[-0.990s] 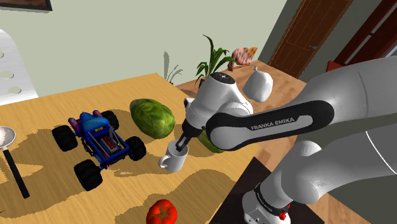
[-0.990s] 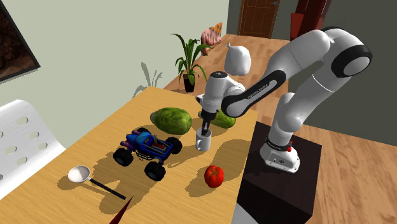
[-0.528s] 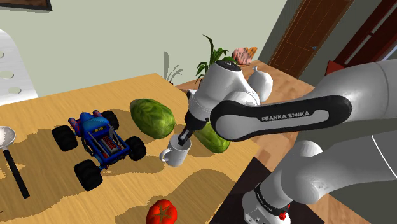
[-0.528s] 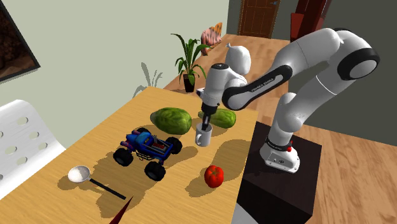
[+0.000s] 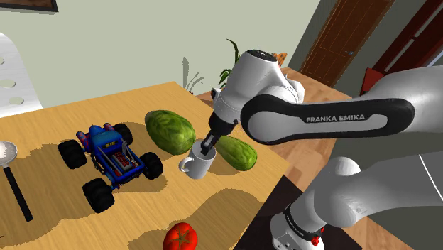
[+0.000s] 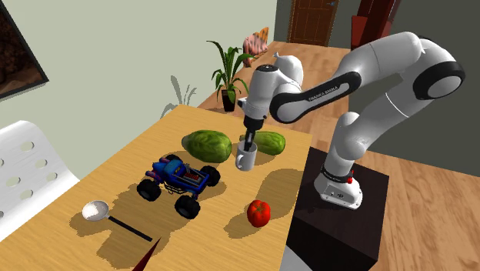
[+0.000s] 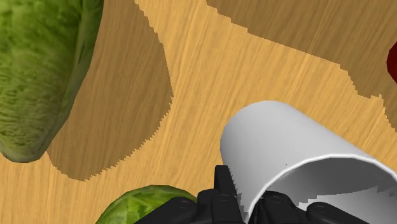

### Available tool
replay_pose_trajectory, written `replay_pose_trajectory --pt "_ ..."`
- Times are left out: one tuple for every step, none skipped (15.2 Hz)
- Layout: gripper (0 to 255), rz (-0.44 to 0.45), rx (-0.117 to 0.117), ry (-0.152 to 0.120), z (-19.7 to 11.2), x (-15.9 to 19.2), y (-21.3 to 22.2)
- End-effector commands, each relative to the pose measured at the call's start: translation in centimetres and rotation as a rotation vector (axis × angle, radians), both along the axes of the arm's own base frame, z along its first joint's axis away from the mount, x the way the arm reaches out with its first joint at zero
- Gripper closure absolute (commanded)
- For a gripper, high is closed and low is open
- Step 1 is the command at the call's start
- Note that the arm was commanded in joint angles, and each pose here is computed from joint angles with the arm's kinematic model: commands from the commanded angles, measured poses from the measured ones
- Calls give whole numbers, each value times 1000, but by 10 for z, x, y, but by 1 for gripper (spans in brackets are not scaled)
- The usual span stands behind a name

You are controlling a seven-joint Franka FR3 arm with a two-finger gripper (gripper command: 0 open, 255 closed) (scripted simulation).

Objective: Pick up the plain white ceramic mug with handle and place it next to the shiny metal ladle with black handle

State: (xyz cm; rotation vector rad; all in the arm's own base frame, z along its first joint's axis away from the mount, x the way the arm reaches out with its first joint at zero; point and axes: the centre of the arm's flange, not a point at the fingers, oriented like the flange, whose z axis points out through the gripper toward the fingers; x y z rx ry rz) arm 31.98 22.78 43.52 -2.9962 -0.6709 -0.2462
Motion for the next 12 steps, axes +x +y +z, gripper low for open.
replay_pose_trajectory --pt "255 0 0 0 12 1 -1" --pt "255 0 0 0 17 1 -1" --pt "255 0 0 0 23 1 -1" --pt "255 0 0 0 28 1 -1" --pt "255 0 0 0 33 1 -1" --pt "255 0 0 0 39 1 -1" --pt "255 0 0 0 44 1 -1" --pt "255 0 0 0 49 1 -1" --pt "255 0 0 0 54 1 -1" --pt "255 0 0 0 60 1 -1" --pt "255 0 0 0 65 1 -1" --pt "255 0 0 0 70 1 -1"
